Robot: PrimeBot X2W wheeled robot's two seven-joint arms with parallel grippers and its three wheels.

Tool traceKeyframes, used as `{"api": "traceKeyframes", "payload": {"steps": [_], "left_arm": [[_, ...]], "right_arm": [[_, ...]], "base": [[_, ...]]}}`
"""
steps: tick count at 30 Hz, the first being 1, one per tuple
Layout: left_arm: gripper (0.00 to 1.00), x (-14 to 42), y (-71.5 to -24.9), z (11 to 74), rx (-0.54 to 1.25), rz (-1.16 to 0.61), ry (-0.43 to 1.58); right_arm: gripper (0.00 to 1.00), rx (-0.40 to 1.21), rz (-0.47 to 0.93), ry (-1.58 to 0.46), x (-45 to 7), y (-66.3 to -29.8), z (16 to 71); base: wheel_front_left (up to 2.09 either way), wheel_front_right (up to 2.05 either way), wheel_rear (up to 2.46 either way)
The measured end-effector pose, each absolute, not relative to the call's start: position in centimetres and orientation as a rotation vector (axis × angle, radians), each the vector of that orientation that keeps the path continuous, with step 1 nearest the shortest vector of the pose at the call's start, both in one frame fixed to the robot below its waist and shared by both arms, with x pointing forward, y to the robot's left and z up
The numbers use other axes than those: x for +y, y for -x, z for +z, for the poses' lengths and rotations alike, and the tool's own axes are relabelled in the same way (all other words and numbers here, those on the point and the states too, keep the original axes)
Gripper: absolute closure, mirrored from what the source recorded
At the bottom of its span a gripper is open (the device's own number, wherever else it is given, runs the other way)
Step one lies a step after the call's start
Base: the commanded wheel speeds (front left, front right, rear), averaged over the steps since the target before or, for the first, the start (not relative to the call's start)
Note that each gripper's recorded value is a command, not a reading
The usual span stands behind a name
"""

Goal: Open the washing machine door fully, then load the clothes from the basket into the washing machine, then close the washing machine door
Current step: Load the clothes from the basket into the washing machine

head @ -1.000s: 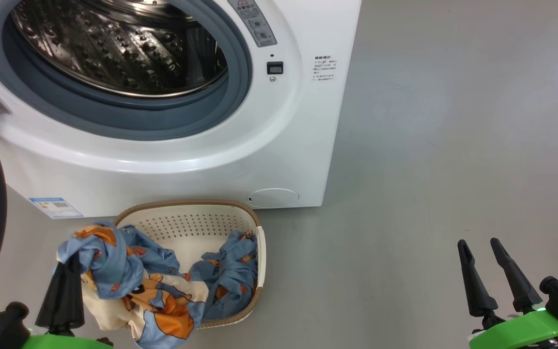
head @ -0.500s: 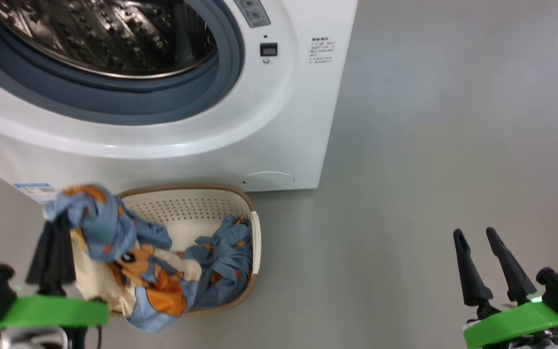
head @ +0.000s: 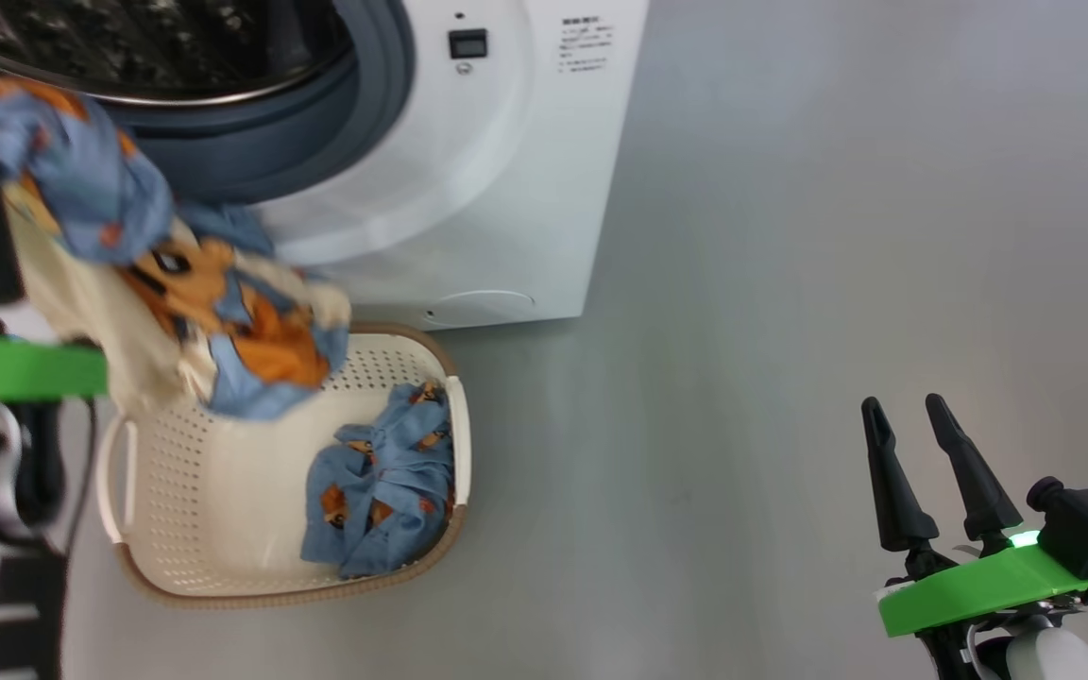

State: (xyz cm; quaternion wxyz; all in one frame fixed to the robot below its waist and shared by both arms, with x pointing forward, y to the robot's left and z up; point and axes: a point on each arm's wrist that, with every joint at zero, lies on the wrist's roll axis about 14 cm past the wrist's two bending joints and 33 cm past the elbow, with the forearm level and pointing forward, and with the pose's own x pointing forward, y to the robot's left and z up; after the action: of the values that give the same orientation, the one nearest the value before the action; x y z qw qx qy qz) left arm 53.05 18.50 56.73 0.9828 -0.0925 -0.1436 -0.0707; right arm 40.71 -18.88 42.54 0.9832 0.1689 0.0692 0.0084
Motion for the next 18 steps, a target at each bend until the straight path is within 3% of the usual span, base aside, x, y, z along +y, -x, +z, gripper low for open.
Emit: {"api": "traceKeyframes", "payload": {"steps": [18], "left_arm": [[1.0,16.5,-65.4,49.4,-0.061,-0.143,0.194]], "right_arm": [[0.0,0.181,-0.029,-0.345,-19.6,-42.8,40.0]], "base": [[0.0,0.0,0.0]]}}
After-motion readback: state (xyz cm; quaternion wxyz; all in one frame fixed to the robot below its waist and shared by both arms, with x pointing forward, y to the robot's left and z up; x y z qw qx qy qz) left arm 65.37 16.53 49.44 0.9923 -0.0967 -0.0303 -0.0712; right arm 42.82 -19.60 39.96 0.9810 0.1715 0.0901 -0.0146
